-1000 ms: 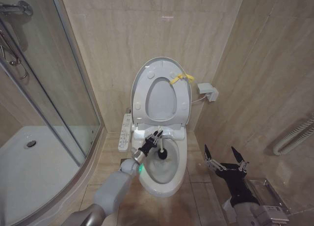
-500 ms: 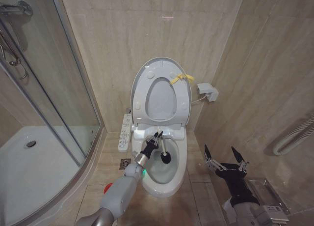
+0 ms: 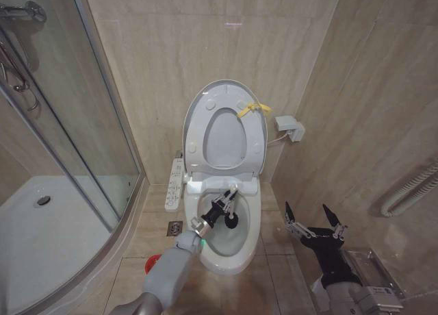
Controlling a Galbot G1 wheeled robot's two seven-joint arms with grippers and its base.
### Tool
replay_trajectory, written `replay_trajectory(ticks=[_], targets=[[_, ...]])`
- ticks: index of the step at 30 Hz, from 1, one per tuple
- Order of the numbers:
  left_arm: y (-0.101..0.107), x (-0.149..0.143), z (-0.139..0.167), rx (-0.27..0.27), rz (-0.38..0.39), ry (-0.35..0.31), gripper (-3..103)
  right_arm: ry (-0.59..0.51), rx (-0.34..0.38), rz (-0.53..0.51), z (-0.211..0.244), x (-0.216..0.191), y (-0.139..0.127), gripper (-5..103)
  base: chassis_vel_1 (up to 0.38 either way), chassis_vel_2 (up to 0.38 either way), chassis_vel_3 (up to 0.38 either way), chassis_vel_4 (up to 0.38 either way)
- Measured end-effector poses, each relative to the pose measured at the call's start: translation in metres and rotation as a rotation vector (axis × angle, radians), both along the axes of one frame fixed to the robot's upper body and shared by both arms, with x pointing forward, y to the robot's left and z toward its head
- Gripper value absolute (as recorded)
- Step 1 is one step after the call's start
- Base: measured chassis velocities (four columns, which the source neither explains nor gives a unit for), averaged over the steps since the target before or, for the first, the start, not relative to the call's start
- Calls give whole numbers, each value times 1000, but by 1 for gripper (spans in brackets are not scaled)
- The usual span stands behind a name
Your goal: Open the toilet lid, clean the toilet bowl with a toilet brush, close the toilet lid, and flush.
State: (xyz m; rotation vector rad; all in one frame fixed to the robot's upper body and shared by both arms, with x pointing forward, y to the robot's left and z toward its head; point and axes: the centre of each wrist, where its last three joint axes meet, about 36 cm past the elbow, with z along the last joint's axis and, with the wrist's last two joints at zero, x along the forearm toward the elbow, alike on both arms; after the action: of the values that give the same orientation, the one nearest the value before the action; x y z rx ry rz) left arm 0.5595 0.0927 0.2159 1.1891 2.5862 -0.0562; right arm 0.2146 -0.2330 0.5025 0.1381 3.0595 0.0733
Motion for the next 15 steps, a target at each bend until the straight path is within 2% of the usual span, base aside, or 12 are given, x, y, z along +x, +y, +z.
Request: replay_trajectory(ticks=[1,5,8,13,15], targets=[[2,0,-3,14,0,0,19,0,0,0,0,0,0,100,0,0,0,0],[3,-1,-6,14,5,-2,19,0,0,0,0,0,0,100,0,0,0,0],[-6,0,4,-36,6,-16,19,0,0,0,0,0,0,100,0,0,0,0],[-9,3,9,-44,0,-24,19,0,0,0,0,0,0,100,0,0,0,0],[-9,2,12,-79,12,-10,19,0,0,0,0,0,0,100,0,0,0,0]])
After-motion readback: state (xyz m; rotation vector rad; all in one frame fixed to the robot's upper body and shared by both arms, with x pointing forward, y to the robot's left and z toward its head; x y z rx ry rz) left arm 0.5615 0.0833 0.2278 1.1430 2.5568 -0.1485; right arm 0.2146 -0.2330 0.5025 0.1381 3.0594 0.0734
